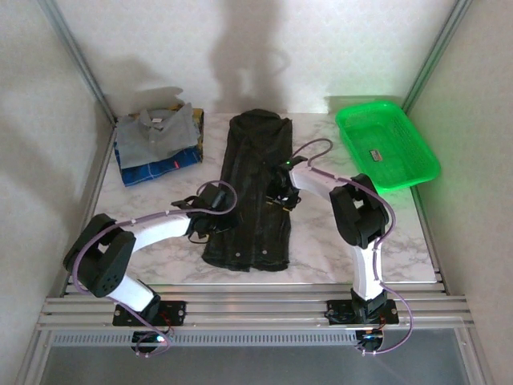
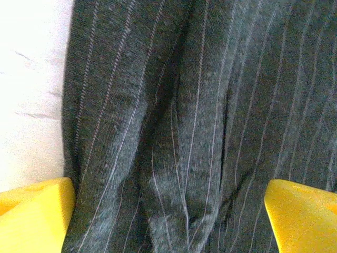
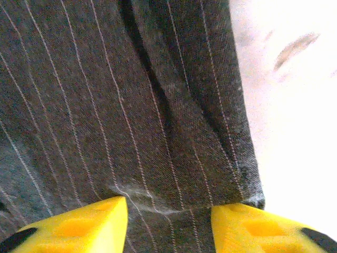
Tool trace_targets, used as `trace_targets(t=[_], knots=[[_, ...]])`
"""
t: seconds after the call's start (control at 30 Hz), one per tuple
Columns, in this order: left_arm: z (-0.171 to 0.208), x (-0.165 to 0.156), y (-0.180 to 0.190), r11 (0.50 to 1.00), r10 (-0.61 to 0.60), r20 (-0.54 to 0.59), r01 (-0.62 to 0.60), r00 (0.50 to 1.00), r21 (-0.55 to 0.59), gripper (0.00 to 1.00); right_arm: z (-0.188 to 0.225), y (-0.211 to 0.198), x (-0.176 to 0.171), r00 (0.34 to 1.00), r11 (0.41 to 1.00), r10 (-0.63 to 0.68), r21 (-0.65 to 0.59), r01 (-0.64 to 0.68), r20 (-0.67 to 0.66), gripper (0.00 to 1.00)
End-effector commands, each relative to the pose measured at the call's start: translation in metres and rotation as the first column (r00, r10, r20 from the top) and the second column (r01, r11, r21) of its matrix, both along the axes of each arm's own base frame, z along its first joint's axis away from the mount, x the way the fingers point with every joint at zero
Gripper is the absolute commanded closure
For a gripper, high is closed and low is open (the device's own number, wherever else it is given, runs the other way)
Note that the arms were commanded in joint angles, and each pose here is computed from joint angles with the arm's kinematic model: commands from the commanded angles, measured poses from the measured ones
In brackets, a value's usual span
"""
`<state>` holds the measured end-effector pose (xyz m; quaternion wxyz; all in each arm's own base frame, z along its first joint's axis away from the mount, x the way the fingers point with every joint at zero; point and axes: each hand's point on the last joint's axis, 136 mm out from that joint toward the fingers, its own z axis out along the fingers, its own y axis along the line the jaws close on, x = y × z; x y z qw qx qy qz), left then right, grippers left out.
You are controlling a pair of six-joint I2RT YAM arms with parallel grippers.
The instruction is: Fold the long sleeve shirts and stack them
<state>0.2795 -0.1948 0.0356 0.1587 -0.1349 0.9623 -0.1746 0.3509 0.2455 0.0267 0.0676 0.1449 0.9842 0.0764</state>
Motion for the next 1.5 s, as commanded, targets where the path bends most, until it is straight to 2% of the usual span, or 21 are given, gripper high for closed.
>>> trace_targets(t=[0.0,0.13,0.2,0.33,0.53,0.67,0.83,1.13,1.27,1.47], knots=[[0.031,0.002,-0.008,0.997,0.023,0.023,-0.021,0.999,-0.073,0.03,0.025,-0.001,0.007,0.996,0.996,0.086,0.02,-0.087,0.04,0.47],[0.04,-0.005,0.022,0.998,0.058,0.027,-0.058,0.998,0.004,0.01,0.066,-0.008,-0.019,0.989,0.988,0.133,0.071,-0.137,0.056,0.38],[0.04,-0.013,0.023,0.999,0.038,0.019,-0.037,0.999,-0.007,0.0,0.081,-0.018,-0.039,0.99,0.986,0.133,0.09,-0.138,0.054,0.33],[0.029,-0.031,0.006,0.994,-0.031,-0.027,0.027,0.999,-0.109,0.0,0.087,-0.037,-0.085,0.989,0.98,0.146,0.135,-0.147,0.021,0.28],[0.014,-0.041,-0.005,0.989,-0.122,-0.071,0.115,0.99,-0.092,0.01,0.056,-0.045,-0.143,0.984,0.963,0.144,0.242,-0.116,-0.104,0.27],[0.002,-0.049,-0.012,0.985,-0.168,-0.123,0.162,0.978,-0.058,0.04,0.033,-0.042,-0.165,0.981,0.956,0.126,0.282,-0.08,-0.149,0.28],[-0.009,-0.061,-0.006,0.983,-0.182,-0.185,0.185,0.966,-0.002,0.06,0.01,-0.036,-0.182,0.971,0.96,0.143,0.266,-0.088,-0.193,0.29],[-0.015,-0.067,-0.004,0.981,-0.184,-0.202,0.193,0.962,0.024,0.11,-0.009,-0.021,-0.186,0.965,0.963,0.153,0.25,-0.097,-0.215,0.32],[-0.024,-0.067,-0.004,0.979,-0.185,-0.224,0.199,0.957,0.04,0.2,-0.018,-0.018,-0.184,0.96,0.967,0.149,0.237,-0.092,-0.235,0.36],[-0.039,-0.069,-0.01,0.969,-0.211,-0.264,0.237,0.941,0.074,0.49,-0.027,-0.006,-0.176,0.955,0.964,0.153,0.25,-0.088,-0.253,0.46]])
